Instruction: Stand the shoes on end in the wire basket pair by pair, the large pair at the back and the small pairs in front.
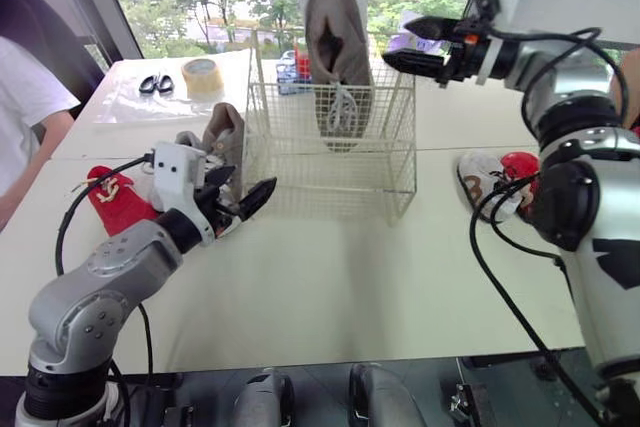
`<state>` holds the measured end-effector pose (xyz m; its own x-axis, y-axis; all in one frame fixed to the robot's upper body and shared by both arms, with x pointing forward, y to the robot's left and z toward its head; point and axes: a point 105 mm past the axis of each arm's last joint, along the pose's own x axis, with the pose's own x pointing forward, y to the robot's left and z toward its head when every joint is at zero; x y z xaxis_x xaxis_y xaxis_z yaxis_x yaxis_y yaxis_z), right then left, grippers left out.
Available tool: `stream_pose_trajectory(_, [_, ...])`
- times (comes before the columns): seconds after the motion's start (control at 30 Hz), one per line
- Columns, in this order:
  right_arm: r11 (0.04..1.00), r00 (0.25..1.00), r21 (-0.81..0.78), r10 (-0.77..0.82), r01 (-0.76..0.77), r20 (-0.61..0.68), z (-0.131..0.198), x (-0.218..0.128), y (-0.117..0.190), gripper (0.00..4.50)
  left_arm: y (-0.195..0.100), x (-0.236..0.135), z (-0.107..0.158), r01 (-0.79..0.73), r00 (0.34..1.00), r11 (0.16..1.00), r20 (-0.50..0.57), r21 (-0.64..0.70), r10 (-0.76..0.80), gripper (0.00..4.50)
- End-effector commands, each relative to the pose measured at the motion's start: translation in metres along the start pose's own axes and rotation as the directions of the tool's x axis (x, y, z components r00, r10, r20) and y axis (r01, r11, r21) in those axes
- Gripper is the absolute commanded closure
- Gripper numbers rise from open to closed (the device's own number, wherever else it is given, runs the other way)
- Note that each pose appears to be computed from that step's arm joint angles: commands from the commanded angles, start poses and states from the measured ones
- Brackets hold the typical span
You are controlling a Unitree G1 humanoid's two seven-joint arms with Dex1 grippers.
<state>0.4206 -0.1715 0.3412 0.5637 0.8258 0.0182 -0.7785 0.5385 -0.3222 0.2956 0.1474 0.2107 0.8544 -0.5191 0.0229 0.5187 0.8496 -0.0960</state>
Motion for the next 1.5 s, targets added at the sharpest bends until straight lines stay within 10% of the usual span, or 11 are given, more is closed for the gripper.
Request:
stream_pose_trajectory(0.03, [0.996,1.0,-0.093,-0.009,0.011,0.025,0.014,-0.025,-0.006,0.07,0.011,-0.008,0.027,-0.043,0.998,0.998,0.054,0.043,0.041,0.0])
stream_pose_trajectory(0.2, [0.988,0.99,-0.099,0.123,-0.117,0.063,0.03,-0.043,0.015,0.07,0.066,-0.019,0.083,-0.232,0.971,0.969,0.082,0.079,0.226,0.0])
stream_pose_trajectory(0.33, [0.924,0.927,-0.068,0.375,-0.376,-0.027,0.019,-0.04,0.1,0.07,0.11,-0.008,0.104,-0.302,0.949,0.948,-0.065,0.099,0.309,0.0])
stream_pose_trajectory(0.53, [0.88,0.878,-0.001,0.474,-0.475,-0.065,0.0,-0.035,0.177,0.07,0.154,0.029,0.094,-0.243,0.92,0.954,-0.269,0.176,0.284,0.0])
stream_pose_trajectory(1.13, [0.968,0.968,0.056,0.248,-0.246,-0.032,-0.011,-0.03,0.203,0.07,0.138,0.108,0.021,-0.099,0.865,0.965,-0.458,0.242,0.204,0.0])
stream_pose_trajectory(1.5, [0.984,0.986,0.07,0.167,-0.165,-0.028,-0.009,-0.036,0.2,0.0,0.128,0.119,0.003,-0.128,0.874,0.98,-0.449,0.153,0.185,4.06])
